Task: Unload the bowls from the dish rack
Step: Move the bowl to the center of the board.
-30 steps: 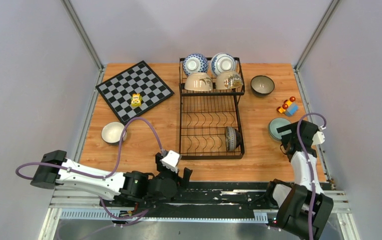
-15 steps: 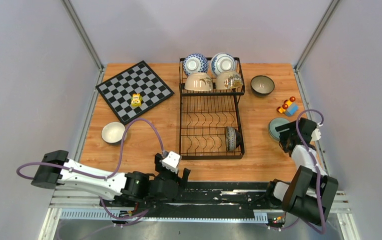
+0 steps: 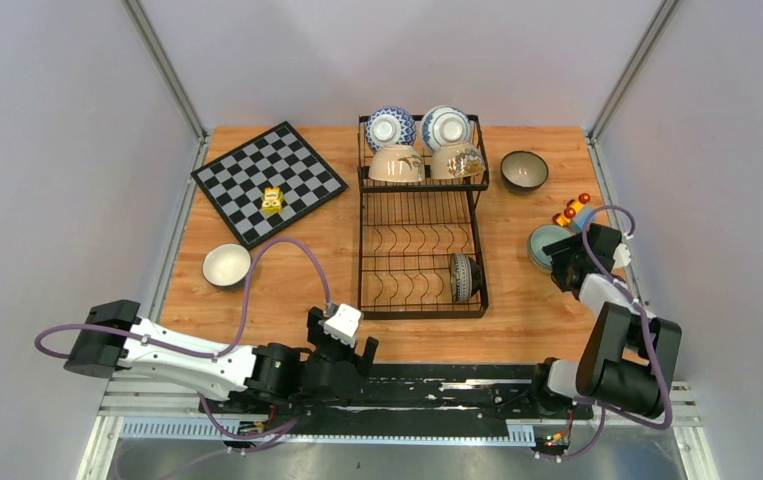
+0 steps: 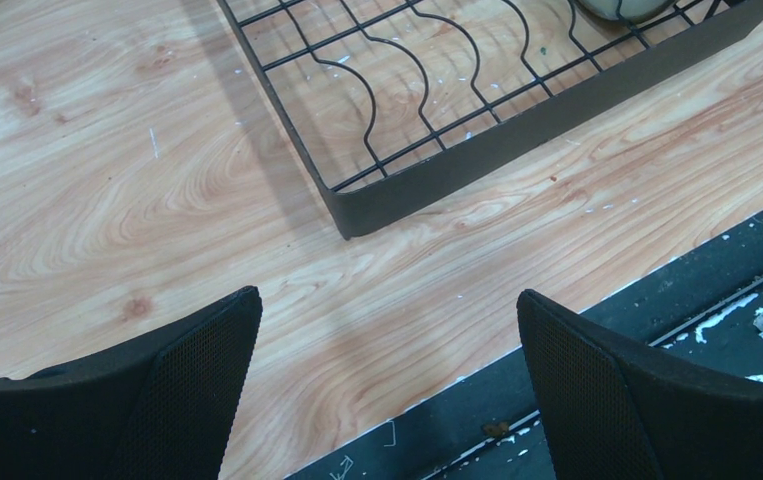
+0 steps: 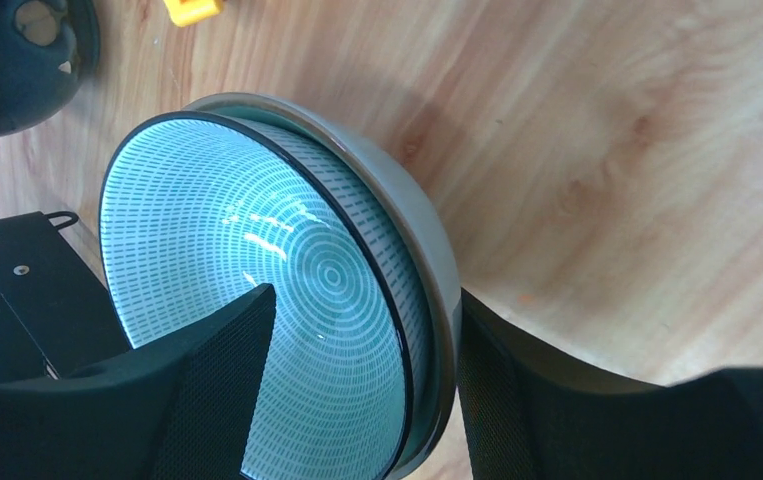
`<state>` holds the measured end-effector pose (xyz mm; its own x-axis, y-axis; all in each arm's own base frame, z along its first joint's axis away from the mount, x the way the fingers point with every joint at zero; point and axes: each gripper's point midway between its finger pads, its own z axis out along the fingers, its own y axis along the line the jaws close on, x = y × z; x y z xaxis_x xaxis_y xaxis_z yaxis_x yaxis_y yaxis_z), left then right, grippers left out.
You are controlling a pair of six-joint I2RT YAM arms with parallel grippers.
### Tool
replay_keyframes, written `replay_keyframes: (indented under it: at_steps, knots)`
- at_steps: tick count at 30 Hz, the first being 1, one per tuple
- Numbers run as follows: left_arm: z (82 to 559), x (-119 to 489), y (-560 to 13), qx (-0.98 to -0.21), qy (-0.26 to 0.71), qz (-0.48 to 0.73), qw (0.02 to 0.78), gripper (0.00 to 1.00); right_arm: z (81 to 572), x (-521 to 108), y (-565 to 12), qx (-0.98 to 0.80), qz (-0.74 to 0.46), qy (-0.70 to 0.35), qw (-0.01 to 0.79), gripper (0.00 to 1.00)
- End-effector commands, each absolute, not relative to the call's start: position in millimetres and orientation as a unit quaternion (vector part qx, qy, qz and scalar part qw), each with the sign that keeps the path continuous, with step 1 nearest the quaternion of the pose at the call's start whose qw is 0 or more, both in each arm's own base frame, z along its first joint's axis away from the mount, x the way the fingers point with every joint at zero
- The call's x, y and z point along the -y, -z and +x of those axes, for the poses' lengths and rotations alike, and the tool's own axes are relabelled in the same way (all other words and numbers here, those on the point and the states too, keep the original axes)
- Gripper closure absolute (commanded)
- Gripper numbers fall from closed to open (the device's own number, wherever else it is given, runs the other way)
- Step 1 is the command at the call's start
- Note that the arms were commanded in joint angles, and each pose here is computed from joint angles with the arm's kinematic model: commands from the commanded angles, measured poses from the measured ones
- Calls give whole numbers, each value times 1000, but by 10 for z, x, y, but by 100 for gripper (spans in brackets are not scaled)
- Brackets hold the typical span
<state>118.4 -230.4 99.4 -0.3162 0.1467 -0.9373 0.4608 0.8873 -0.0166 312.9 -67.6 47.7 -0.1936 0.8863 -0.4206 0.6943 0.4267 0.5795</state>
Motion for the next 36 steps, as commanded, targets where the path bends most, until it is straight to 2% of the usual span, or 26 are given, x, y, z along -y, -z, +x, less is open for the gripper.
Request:
replay_keyframes:
  at_steps: [1,13,23,28,36]
  knots:
    - [1240,2280,-1111,-797,140,160,565,0,3455,601,-660,-753,506,-147,395,33]
    - [1254,2073,-1098,-807,127,146,558,0,3920,561,-446,-752,523,-140,377,33]
    - [1296,2083,-1147,-800,115,141,572,0,4273,497,-508,-770,494,-144,376,31]
    - [1299,2144,-1167,-798,100,153,574,0,4243,495,-624,-777,481,-139,380,25]
    - [1271,2236,-1178,-799,112,158,569,0,3921,554,-1158,-803,429,-94,403,18]
